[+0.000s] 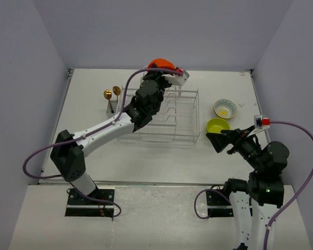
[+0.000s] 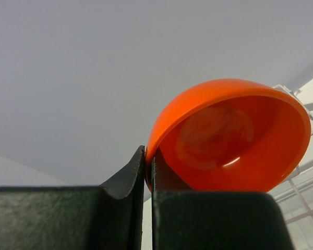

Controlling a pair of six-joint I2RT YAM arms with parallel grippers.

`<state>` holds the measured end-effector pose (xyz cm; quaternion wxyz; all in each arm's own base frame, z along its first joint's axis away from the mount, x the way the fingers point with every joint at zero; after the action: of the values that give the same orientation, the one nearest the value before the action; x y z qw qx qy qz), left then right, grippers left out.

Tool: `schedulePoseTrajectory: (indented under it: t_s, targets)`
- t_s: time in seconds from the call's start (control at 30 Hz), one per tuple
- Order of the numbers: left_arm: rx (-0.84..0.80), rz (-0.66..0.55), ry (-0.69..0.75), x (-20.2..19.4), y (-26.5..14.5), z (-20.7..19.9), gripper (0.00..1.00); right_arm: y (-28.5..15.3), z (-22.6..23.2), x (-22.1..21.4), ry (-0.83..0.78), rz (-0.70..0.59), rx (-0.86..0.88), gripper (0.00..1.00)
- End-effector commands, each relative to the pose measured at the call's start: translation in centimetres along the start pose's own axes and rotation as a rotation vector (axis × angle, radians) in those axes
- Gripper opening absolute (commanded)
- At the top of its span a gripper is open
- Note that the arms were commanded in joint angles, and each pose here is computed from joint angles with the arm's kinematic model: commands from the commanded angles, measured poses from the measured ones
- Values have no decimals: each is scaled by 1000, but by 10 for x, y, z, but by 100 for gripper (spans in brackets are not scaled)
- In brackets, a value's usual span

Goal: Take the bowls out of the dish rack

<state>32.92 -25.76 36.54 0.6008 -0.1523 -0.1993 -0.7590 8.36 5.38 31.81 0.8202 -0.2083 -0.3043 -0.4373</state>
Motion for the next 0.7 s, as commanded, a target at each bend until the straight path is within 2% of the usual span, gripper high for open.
schedulePoseTrajectory:
  t_s: [0.0, 0.2, 0.27, 0.3, 0.33, 0.37, 0.4, 0.43, 0.5, 0.57, 0.6, 0.67]
  targets:
    - [170, -61, -163, 16, -19, 47, 0, 1, 9, 9, -43, -9, 45, 99]
    - [190, -68, -255, 29, -32, 54, 0, 6, 7, 12, -26, 1, 40, 99]
    - [200, -24, -343, 40, -40, 55, 0, 9, 8, 16, -23, 4, 50, 99]
    - [149, 11, -343, 52, -41, 61, 0, 14, 7, 19, -1, 22, 46, 99]
    - [138, 71, -474, 64, -49, 58, 0, 14, 11, 23, -2, 31, 61, 99]
    - [158, 69, -611, 83, -55, 88, 0, 16, 14, 25, 11, 48, 78, 99]
    - [17, 172, -514, 80, -60, 65, 0, 21, 14, 30, 32, 62, 74, 99]
    - [-3, 225, -734, 88, -64, 58, 0, 22, 19, 37, 29, 52, 83, 98]
    - [-148, 273, -885, 98, -74, 55, 0, 26, 30, 52, 42, 26, 78, 95]
    - [-212, 289, -945, 99, -79, 48, 0, 29, 41, 60, 32, 32, 84, 92]
    - [-269, 283, -986, 99, -83, 40, 0, 27, 55, 71, 9, -21, 49, 92]
    - [-304, 292, -1021, 98, -87, 32, 0, 42, 63, 77, -31, 33, 2, 91]
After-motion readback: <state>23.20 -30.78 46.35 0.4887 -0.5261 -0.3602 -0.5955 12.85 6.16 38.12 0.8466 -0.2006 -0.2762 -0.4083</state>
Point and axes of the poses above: each gripper's point midway between its finger pads, its own y axis out along the fingers, its own z axis along the line the jaws close on, x = y × z, the point moved 10 cm from there along -y, back along the fingers, and after that the axes turned 12 degrees about y, right-handed, at the moved point
